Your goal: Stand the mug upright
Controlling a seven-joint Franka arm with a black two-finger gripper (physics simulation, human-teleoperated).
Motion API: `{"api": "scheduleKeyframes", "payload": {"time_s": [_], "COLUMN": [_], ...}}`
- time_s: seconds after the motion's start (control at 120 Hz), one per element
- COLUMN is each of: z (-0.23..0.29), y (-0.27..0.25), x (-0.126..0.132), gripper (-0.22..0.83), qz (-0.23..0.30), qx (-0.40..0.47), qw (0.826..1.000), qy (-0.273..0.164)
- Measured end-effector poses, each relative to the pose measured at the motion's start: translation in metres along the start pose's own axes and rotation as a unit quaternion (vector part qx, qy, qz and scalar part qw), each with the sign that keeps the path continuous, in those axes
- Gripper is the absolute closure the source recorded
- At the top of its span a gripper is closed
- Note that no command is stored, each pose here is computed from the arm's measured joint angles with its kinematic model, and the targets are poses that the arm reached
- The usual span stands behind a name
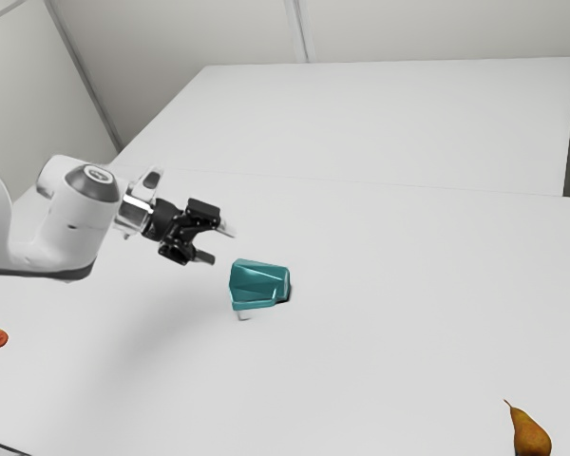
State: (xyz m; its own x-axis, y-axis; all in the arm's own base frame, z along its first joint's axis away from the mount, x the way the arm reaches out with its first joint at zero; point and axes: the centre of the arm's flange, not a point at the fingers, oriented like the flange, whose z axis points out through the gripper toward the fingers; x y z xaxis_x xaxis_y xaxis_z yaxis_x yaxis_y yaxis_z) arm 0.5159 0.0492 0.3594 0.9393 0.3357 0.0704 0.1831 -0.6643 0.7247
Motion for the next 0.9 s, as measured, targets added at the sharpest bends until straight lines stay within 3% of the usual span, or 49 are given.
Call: {"api": "scheduleKeyframes", "payload": {"time_s": [0.658, 0.9], "z": [0.052, 0.063], "y": [-0.041, -0.045], "x": [-0.003, -0.005], "gripper": [0.02, 0.02], "qz": [0.007, 0.0], "qx": [-0.043, -0.083], "qw": [0.999, 0.996], "qy": [0.007, 0.03]}}
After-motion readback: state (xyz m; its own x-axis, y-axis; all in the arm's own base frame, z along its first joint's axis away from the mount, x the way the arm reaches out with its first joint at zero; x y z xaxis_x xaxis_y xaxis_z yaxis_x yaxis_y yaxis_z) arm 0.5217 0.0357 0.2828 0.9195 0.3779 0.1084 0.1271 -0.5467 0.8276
